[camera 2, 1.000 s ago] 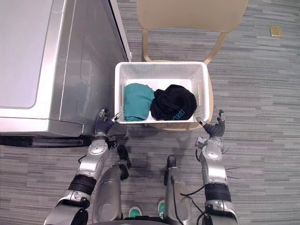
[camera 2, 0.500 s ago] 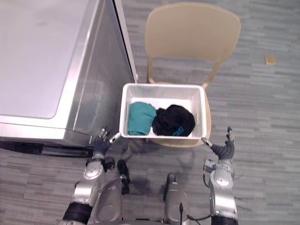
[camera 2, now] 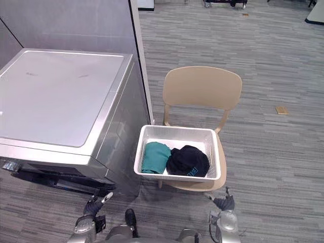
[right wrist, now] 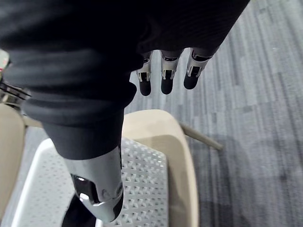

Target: Pick up the laundry basket with both hands and put the clothes into the washing machine.

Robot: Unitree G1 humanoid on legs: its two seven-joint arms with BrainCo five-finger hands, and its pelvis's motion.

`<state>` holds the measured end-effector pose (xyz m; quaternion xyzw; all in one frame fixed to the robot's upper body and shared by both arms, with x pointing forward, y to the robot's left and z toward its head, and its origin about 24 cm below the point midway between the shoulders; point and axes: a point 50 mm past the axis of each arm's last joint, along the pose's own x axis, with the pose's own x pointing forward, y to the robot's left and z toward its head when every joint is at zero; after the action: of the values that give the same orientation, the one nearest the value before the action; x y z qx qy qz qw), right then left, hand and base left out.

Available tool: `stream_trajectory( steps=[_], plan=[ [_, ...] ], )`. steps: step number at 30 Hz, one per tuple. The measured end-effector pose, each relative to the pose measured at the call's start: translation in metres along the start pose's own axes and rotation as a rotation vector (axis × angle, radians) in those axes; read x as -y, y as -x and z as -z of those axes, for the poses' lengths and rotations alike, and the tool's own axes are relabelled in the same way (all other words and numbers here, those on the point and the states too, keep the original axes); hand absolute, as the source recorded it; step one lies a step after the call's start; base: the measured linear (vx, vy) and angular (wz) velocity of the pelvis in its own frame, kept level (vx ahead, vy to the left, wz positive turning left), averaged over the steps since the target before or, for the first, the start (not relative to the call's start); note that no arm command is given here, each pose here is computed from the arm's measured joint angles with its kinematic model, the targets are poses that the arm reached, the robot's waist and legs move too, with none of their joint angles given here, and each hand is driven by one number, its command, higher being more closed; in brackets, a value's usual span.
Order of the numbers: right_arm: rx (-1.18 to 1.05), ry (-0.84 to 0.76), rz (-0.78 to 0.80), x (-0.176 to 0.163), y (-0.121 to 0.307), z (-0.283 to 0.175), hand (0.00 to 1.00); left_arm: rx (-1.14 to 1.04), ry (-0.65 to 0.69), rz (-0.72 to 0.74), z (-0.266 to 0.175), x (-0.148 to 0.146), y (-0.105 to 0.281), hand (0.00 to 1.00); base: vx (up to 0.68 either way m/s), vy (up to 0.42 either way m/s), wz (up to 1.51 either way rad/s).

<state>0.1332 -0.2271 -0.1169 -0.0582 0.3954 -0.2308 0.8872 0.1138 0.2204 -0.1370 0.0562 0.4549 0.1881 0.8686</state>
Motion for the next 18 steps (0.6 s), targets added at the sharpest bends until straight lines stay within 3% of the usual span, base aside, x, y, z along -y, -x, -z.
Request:
stream_trajectory(
  steps=[5, 9, 12, 14, 18],
  plan=[
    [-0.019, -0.015, -0.029, -0.011, 0.0, 0.001, 0.0, 0.087, 0.007, -0.013, -0.03, 0.002, -0.008, 0.0, -0.13, 0.015, 0.22],
    [-0.037, -0.004, -0.074, -0.021, 0.006, 0.009, 0.0, 0.096, 0.021, -0.042, -0.03, -0.004, -0.007, 0.0, -0.11, -0.122, 0.81],
    [0.011, -0.015, -0.085, -0.026, 0.001, -0.007, 0.0, 0.076, 0.044, -0.04, -0.024, 0.004, -0.003, 0.0, -0.27, -0.301, 0.62],
    [0.037, 0.001, -0.079, -0.023, -0.005, -0.017, 0.0, 0.063, 0.082, 0.005, -0.024, 0.024, 0.0, 0.0, -0.33, -0.179, 1.29],
    [0.038, -0.005, -0.07, -0.021, -0.005, -0.018, 0.0, 0.078, 0.088, 0.018, -0.03, 0.03, 0.0, 0.0, -0.19, -0.137, 1.4]
  ],
)
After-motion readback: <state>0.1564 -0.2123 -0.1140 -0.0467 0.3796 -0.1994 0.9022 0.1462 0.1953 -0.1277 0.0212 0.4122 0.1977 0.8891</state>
